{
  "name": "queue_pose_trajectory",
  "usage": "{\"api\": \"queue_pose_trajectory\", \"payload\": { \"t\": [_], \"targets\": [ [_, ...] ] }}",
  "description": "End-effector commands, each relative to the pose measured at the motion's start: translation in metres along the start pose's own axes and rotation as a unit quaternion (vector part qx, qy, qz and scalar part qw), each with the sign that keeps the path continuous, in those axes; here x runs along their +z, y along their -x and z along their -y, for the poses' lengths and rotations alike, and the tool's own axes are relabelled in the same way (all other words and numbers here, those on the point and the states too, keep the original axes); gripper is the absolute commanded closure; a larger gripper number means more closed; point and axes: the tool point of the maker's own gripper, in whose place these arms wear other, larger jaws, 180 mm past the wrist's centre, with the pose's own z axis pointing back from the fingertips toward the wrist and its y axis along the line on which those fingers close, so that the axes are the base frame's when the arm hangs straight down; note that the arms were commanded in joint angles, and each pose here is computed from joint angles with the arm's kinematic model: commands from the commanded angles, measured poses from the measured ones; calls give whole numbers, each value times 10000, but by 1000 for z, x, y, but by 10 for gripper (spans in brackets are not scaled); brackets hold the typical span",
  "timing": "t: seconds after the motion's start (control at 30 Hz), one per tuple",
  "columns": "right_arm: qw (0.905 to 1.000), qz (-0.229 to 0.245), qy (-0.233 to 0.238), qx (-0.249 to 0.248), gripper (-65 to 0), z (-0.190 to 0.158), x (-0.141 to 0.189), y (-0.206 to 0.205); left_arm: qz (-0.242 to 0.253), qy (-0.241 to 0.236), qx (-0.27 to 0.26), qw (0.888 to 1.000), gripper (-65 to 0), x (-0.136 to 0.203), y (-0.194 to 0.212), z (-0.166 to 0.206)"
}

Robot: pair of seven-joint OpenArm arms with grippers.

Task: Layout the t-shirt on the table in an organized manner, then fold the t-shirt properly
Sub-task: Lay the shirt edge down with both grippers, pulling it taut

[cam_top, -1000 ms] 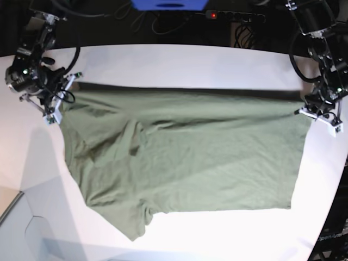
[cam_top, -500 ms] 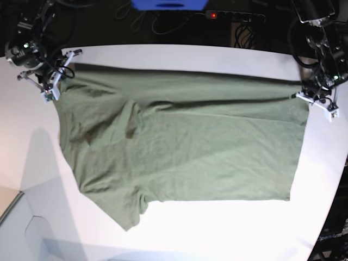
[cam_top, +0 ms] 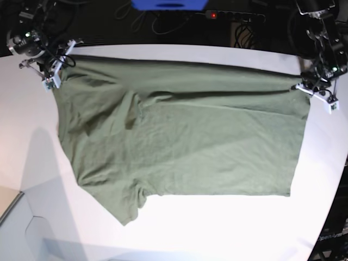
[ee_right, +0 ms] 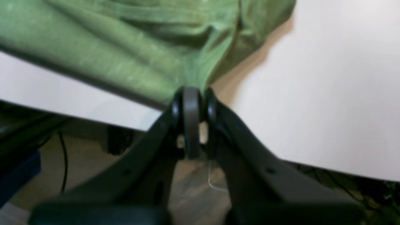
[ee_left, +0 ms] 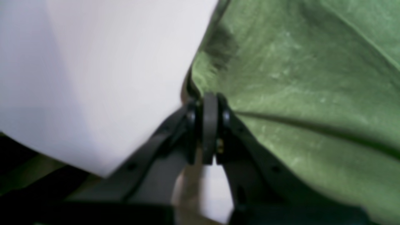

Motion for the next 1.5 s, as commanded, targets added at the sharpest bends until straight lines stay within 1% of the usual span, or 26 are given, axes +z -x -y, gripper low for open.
{"api": "queue_pose_trajectory", "payload": {
  "t": [0.0,0.27,0.5,0.53,0.63,0.7,0.8,0.87,0.97,1.03,1.1,1.17,1.27,1.37,1.47],
  "targets": [
    [9999,117,106,34,0,6,4,-6,-126,-134,-73,9998,-1,3,5,-9],
    [9999,104,102,20,0,6,4,-5,-525,-38,-467,9975,-1,1,42,0],
    [9999,106,91,19,-1,5,4,-5,-597,-5,-508,9969,-1,0,48,3],
    [9999,105,97,14,-20,6,4,-5,-590,-3,-507,9970,-4,0,47,4],
    [9999,105,97,14,-121,6,4,-5,-621,23,-485,9969,-10,0,48,5],
    [9999,98,97,14,-185,6,4,-5,-628,28,-480,9969,-52,0,48,5],
    [9999,98,97,14,-234,6,4,-5,-620,29,-480,9969,-153,0,48,5],
    [9999,97,103,9,-251,6,4,-4,-630,32,-476,9969,-238,0,49,5],
    [9999,110,109,12,-256,6,4,-5,-625,22,-487,9969,-365,0,48,4],
    [9999,109,113,18,-256,7,4,-5,-606,6,-474,9970,-421,1,46,3],
    [9999,98,133,3,-274,8,5,-5,-586,1,-471,9972,-431,1,44,3],
    [9996,77,262,-94,-321,18,8,-1,-574,-6,-469,9973,-431,1,43,2],
    [9993,75,326,-148,-381,23,10,1,-556,-10,-474,9973,-431,1,42,1],
    [9988,106,429,-210,-393,31,13,1,-505,-66,-493,9975,-432,1,38,-3],
    [9975,152,591,-358,-393,42,17,1,-420,-203,-380,9982,-432,5,29,-18]
  ]
}}
